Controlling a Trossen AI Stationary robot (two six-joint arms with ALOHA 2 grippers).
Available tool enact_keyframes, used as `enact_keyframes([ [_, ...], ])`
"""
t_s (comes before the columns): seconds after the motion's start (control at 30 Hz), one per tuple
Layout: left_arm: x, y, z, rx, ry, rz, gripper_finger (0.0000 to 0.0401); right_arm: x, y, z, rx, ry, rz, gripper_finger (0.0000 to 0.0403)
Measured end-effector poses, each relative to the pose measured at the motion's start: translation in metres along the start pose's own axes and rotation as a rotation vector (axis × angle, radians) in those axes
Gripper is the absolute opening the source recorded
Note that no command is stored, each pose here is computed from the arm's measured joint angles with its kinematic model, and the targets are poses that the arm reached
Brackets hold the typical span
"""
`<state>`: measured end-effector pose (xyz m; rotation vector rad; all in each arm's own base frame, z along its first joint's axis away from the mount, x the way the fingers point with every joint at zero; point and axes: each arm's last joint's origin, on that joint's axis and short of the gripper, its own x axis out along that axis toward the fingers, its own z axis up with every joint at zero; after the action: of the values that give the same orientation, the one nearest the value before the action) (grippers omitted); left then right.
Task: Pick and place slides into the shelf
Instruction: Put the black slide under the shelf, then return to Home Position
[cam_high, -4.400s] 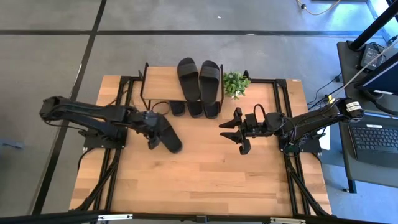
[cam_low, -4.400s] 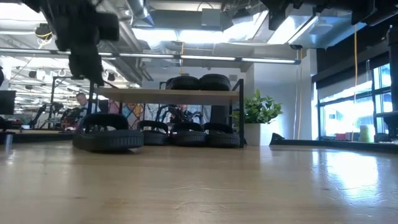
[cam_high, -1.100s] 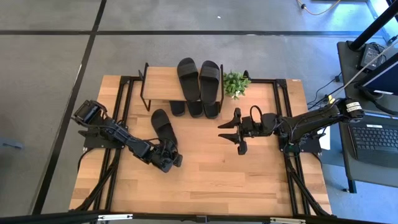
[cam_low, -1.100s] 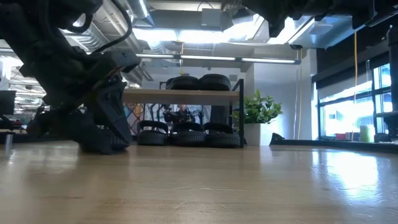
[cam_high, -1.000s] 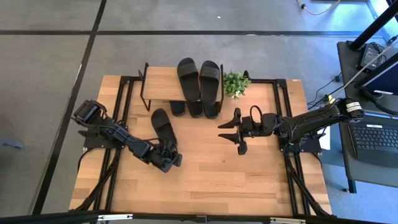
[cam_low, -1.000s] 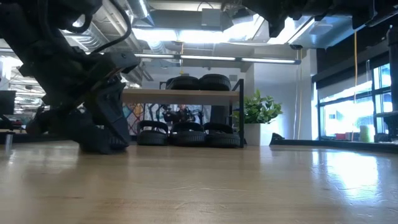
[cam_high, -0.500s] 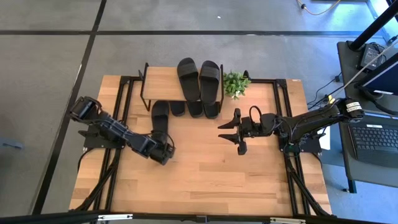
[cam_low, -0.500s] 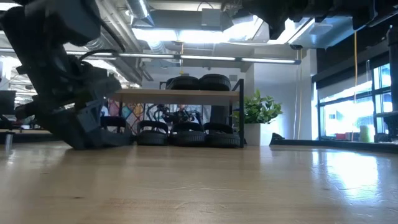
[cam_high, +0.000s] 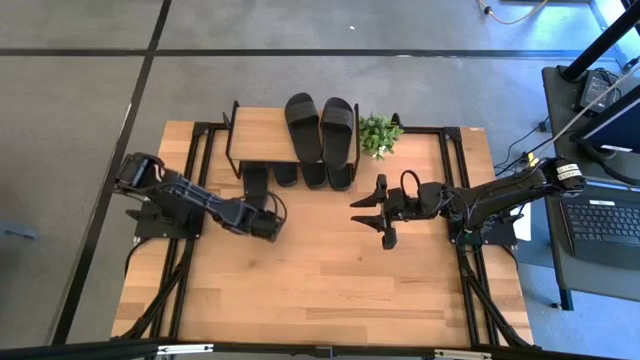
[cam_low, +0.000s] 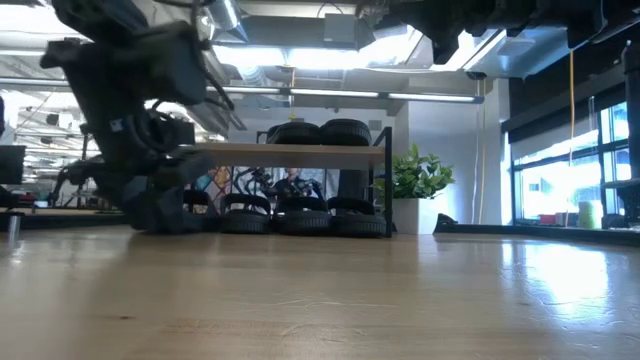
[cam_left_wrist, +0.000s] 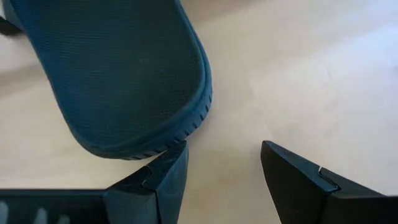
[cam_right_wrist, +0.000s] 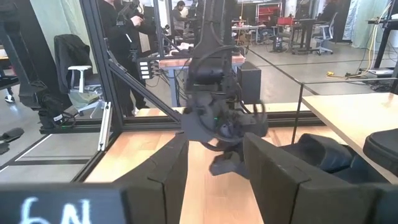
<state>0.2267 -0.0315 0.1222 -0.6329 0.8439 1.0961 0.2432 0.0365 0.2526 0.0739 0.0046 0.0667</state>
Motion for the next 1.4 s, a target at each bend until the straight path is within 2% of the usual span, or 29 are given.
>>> enact_keyframes([
  [0.43, 0.025, 0.012, 0.042, 0.03, -0.028, 0.098, 0.0195, 0.0, 0.0, 0.0, 0.0, 0.002, 0.0, 0.0156],
  [0.73, 0.038, 0.014, 0.068, 0.016, -0.039, 0.05, 0.0195, 0.0, 0.0, -0.002, -0.001, 0.019, -0.001, 0.0156],
  [1.1, 0.041, 0.016, 0.072, 0.05, -0.02, 0.042, 0.0195, 0.0, 0.0, -0.002, -0.001, 0.017, -0.001, 0.0156],
  [1.23, 0.039, 0.013, 0.068, 0.101, -0.01, 0.024, 0.0195, 0.0, 0.0, -0.002, -0.001, 0.016, -0.001, 0.0156],
  [1.4, 0.032, 0.008, 0.06, 0.143, 0.051, -0.045, 0.0195, 0.0, 0.0, -0.002, 0.0, 0.016, -0.001, 0.0156],
])
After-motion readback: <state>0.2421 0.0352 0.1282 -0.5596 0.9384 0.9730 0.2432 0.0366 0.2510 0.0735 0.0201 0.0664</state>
